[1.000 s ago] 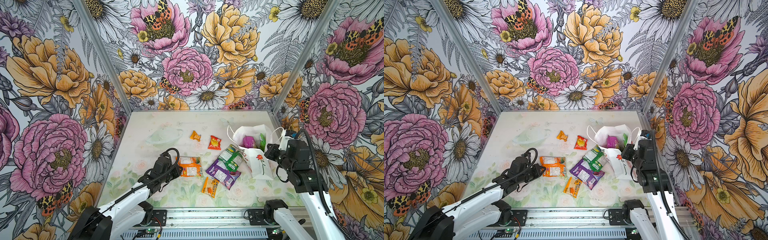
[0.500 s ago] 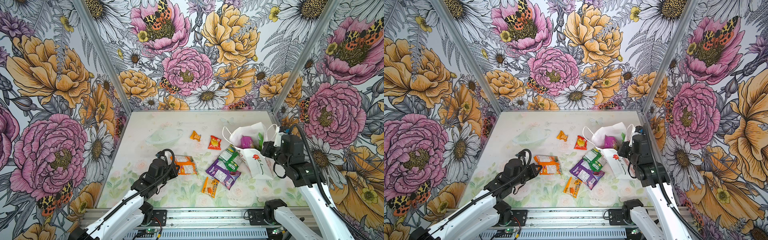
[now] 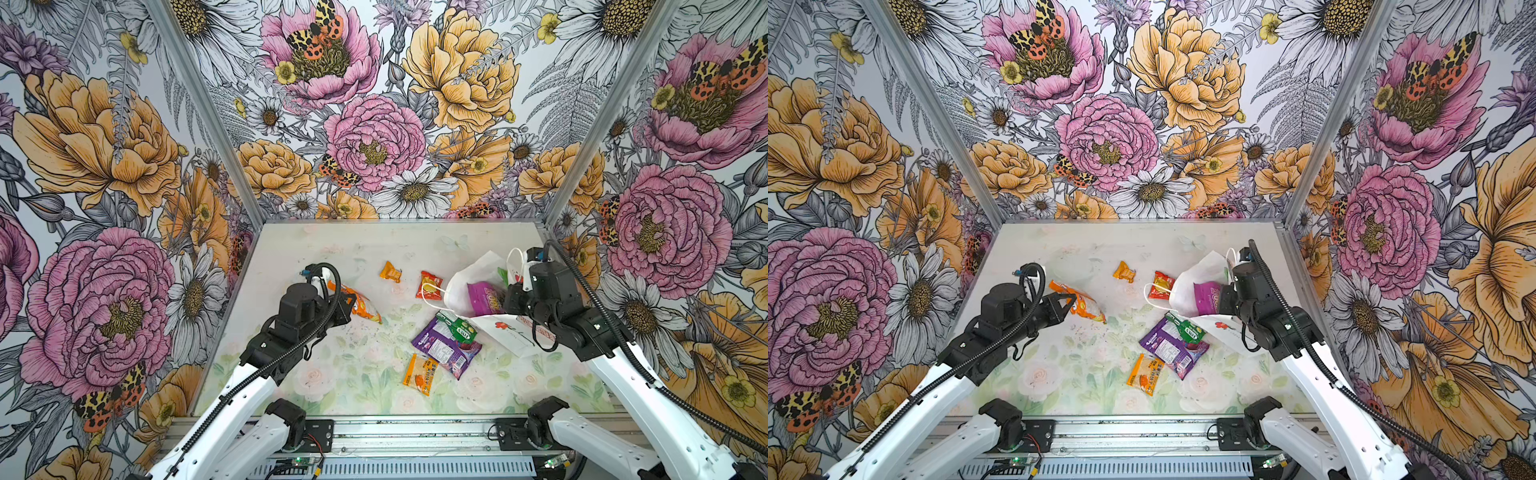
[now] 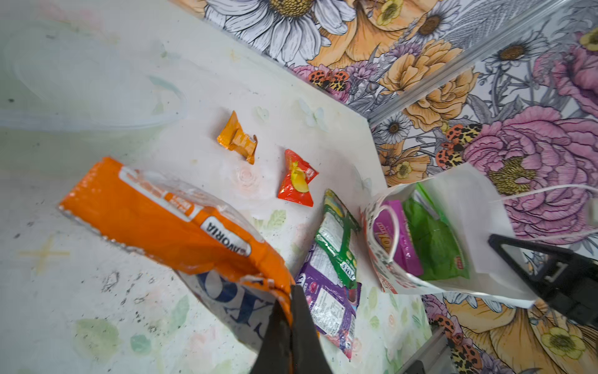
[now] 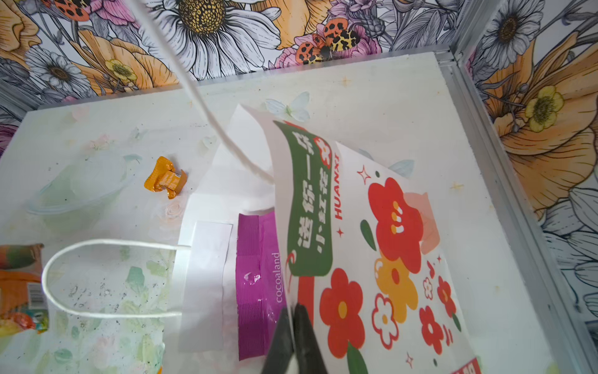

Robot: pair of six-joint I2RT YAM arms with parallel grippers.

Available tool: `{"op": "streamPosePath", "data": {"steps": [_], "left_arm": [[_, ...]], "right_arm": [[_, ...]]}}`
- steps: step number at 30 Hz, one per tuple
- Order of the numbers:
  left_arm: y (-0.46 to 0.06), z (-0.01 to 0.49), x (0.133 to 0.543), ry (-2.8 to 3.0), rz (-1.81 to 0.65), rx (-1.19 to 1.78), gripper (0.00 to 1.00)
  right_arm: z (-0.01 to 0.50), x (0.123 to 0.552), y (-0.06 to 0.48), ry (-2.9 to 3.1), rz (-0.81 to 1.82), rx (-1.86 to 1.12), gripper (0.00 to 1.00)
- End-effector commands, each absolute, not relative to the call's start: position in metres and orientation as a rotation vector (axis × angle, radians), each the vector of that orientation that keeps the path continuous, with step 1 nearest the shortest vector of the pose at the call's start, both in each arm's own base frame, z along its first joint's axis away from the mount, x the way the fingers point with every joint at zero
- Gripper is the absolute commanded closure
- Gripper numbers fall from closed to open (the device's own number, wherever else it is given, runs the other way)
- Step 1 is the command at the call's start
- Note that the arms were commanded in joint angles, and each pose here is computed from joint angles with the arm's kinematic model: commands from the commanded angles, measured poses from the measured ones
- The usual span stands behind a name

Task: Place the snacks into the paper bag
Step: Pick up the snack from the center of the table, then place the snack in the paper bag.

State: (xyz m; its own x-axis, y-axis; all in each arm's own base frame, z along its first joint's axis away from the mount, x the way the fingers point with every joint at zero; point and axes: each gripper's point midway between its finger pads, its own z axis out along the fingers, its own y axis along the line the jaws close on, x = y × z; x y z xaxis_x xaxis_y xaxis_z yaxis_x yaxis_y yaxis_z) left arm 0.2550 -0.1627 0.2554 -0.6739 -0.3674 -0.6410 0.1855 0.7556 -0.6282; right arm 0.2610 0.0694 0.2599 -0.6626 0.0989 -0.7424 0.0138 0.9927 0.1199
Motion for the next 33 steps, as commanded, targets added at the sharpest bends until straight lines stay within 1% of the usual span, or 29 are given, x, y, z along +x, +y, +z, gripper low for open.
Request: {"op": "streamPosePath", "data": {"steps": [1,5,10,13,18,23,30,33], "left_arm": [[-0.187,0.31,0.248,2.048,-0.908,0.014,1.0],[-0.226,0.353,0.238,1.993,-0.916,0.155,1.0],[-0.276,0.384,0.228,1.952,-0.961,0.289,1.0],[-0.306,0.396,0.226,1.922,-1.032,0.339,1.0],[-0.342,0.412,0.231,1.859,-1.17,0.359,1.0],[-0.377,0.426,0.235,1.786,-1.3,0.389,1.0],[-0.423,0.427,0.239,1.765,-1.375,0.464,1.0],[-0.442,0.419,0.24,1.788,-1.4,0.492,1.0]], "right_arm": [[0.279,0.263,0.062,2.258,0.044,0.071,1.0],[0.278,0.262,0.063,2.277,0.003,0.042,1.0],[0.275,0.261,0.066,2.288,-0.013,0.015,1.0],[0.273,0.26,0.067,2.289,-0.015,0.009,1.0],[0.275,0.258,0.064,2.275,-0.02,0.024,1.0],[0.288,0.253,0.063,2.227,0.027,0.054,1.0],[0.303,0.246,0.058,2.155,0.088,0.11,1.0],[0.305,0.242,0.053,2.135,0.083,0.128,1.0]]}}
